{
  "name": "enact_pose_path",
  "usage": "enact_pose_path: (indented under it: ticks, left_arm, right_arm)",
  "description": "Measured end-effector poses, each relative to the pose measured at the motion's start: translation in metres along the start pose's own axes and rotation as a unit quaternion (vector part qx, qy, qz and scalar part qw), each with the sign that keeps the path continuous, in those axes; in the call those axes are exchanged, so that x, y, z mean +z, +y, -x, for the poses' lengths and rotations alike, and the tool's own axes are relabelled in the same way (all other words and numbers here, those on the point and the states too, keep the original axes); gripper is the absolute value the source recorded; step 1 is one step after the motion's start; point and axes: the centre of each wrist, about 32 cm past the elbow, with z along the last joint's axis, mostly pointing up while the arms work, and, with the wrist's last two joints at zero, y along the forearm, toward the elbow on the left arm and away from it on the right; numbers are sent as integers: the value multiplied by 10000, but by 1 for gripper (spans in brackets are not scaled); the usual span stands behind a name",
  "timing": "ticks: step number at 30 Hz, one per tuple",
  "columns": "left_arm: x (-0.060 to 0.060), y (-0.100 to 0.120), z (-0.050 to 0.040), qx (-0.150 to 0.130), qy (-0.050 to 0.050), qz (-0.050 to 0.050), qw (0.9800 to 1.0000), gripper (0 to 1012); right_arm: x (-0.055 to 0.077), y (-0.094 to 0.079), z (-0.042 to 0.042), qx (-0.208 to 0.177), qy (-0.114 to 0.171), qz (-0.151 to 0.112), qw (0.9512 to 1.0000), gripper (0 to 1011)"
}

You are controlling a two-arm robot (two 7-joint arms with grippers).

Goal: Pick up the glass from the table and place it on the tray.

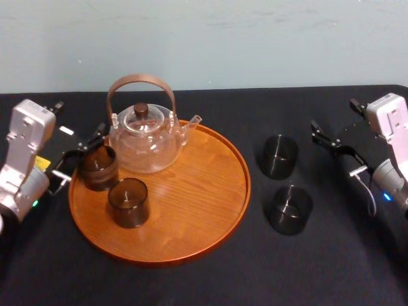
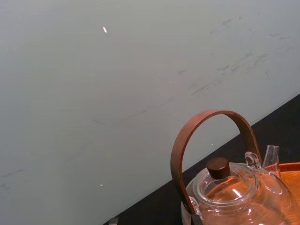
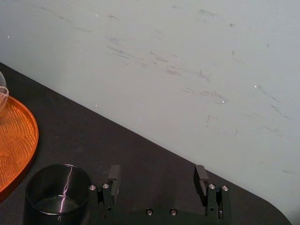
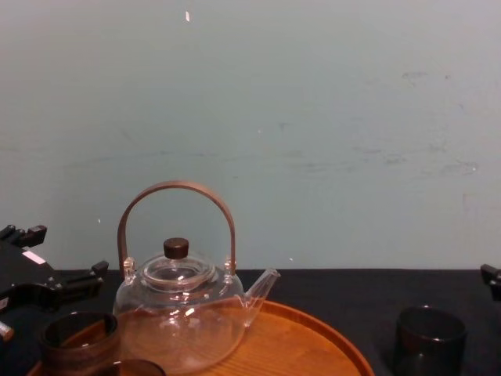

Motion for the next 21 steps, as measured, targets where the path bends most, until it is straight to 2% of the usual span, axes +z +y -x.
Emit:
enact_pose_path:
  ticks: [21]
  left_arm:
    - [0, 0, 0, 0, 0, 0, 10000, 1001]
  right_arm:
    - [0, 0, 0, 0, 0, 0, 10000, 1002]
